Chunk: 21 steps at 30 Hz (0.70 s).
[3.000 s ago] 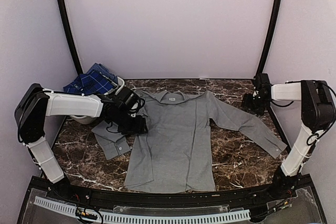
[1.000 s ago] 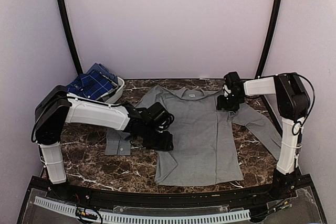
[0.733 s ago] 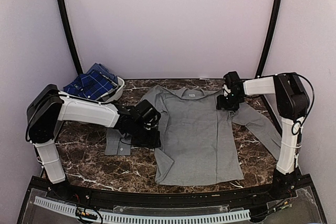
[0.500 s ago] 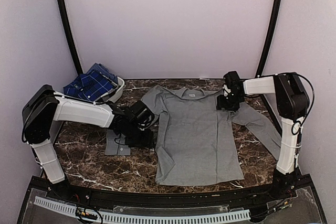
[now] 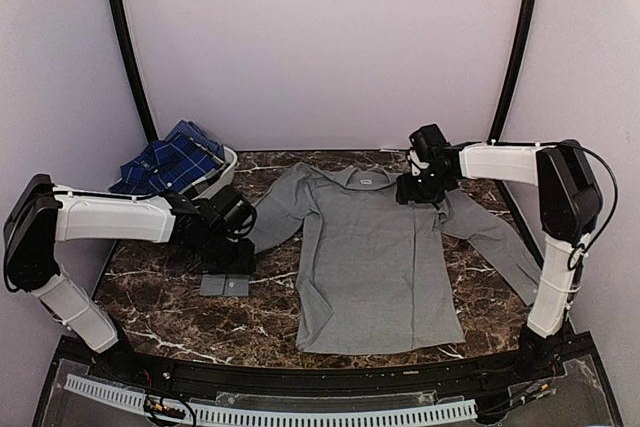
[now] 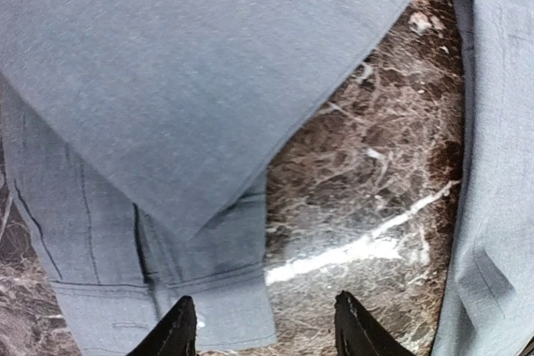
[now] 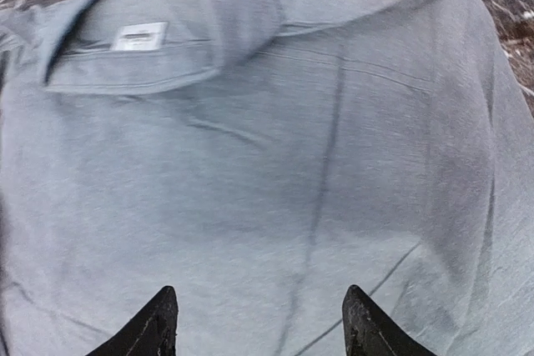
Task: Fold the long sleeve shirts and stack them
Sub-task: Smooth out the flattened shirt at the center of the board.
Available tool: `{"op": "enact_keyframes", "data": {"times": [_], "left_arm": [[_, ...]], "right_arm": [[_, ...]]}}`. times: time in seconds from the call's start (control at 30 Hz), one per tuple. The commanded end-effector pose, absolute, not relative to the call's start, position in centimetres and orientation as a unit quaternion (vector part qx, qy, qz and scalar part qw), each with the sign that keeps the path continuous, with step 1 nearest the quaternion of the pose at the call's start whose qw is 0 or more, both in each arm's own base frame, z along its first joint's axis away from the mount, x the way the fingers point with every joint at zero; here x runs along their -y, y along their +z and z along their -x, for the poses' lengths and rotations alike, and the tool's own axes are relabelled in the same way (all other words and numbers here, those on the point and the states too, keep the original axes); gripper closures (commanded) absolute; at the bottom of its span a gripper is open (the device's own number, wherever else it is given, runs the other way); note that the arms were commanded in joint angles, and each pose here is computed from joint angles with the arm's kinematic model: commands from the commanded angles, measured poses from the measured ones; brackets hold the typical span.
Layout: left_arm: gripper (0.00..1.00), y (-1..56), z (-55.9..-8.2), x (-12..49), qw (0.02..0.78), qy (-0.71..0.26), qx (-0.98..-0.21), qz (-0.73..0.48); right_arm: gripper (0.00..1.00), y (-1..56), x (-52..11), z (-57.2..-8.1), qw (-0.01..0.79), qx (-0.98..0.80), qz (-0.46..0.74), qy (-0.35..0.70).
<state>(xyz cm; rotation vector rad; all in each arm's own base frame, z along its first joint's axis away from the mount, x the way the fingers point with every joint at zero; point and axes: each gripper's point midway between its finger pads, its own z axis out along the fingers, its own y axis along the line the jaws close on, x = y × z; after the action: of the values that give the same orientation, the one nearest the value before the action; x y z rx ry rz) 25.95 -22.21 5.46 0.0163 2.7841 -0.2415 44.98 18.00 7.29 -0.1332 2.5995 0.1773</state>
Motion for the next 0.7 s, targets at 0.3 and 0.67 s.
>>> {"op": "enact_keyframes", "data": {"times": [0.3, 0.67], "left_arm": [[0.52, 1.1, -26.1, 15.4, 0.143, -0.026, -0.988, 0.058], [0.59, -1.4, -25.4, 9.0, 0.105, 0.009, -0.982, 0.157]], "right_arm": [[0.36, 8.3, -31.4, -33.4, 0.24, -0.943, 0.158, 0.168], [0.35, 1.2, -26.7, -26.6, 0.173, -0.967, 0.141, 0.127]]}}
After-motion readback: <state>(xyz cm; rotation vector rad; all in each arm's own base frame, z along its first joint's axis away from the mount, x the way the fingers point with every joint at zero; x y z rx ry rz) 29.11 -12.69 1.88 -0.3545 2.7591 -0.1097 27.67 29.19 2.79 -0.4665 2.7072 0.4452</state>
